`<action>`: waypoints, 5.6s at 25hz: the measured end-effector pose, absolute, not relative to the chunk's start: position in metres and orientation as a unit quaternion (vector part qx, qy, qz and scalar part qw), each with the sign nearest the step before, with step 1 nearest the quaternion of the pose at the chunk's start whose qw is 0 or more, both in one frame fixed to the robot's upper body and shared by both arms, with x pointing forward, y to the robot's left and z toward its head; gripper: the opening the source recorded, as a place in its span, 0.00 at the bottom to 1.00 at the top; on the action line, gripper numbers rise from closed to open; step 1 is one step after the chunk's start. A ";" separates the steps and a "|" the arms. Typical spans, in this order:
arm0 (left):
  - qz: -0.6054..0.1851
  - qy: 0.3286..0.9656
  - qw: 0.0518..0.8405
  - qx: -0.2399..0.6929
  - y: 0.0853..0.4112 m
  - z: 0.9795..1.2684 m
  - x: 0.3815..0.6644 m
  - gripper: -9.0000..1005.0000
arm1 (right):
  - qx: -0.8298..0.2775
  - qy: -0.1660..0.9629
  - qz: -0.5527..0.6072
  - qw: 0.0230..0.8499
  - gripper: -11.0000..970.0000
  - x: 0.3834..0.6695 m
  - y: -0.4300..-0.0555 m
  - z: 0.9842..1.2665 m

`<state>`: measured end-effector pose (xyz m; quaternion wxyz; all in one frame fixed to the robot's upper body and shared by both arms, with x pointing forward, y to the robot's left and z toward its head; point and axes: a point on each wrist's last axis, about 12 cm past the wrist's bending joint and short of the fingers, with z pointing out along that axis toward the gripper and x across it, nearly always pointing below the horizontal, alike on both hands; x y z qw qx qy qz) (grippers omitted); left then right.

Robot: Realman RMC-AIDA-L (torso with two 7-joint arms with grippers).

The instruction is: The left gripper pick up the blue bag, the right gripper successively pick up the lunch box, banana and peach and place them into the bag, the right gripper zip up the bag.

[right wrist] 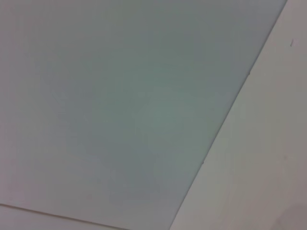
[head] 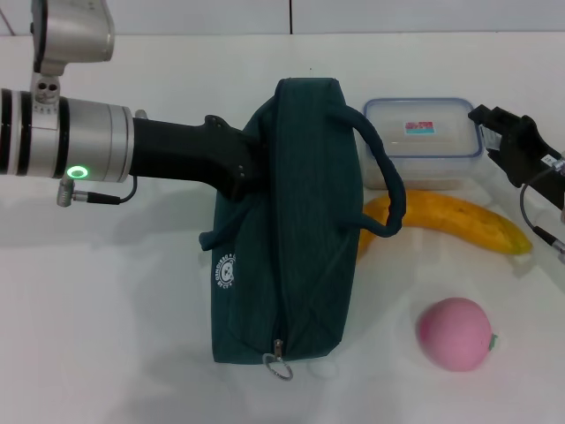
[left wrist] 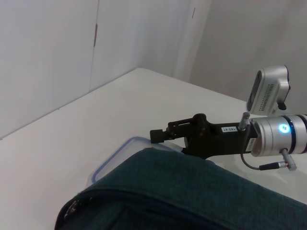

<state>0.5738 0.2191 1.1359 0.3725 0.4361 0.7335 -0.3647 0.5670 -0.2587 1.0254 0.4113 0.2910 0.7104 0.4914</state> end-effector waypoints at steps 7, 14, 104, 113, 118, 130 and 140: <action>-0.363 0.732 0.374 0.439 0.219 1.136 0.574 0.12 | 0.276 0.715 0.488 0.418 0.32 0.566 -0.257 1.026; -0.363 0.732 0.374 0.439 0.219 1.136 0.574 0.12 | 0.259 0.714 0.484 0.435 0.27 0.563 -0.258 1.027; -0.394 0.728 0.402 0.390 0.226 1.162 0.602 0.12 | -0.199 0.481 0.531 0.669 0.14 0.604 -0.189 1.170; -0.377 0.738 0.415 0.376 0.231 1.160 0.606 0.12 | -0.189 0.531 0.518 0.644 0.17 0.586 -0.209 1.139; -0.376 0.736 0.418 0.376 0.231 1.160 0.606 0.12 | -0.203 0.567 0.514 0.611 0.18 0.581 -0.215 1.126; -0.375 0.735 0.421 0.378 0.227 1.160 0.608 0.12 | -0.262 0.630 0.478 0.553 0.22 0.585 -0.180 1.105; -0.360 0.745 0.429 0.362 0.232 1.151 0.610 0.12 | -0.283 0.605 0.479 0.570 0.25 0.582 -0.181 1.114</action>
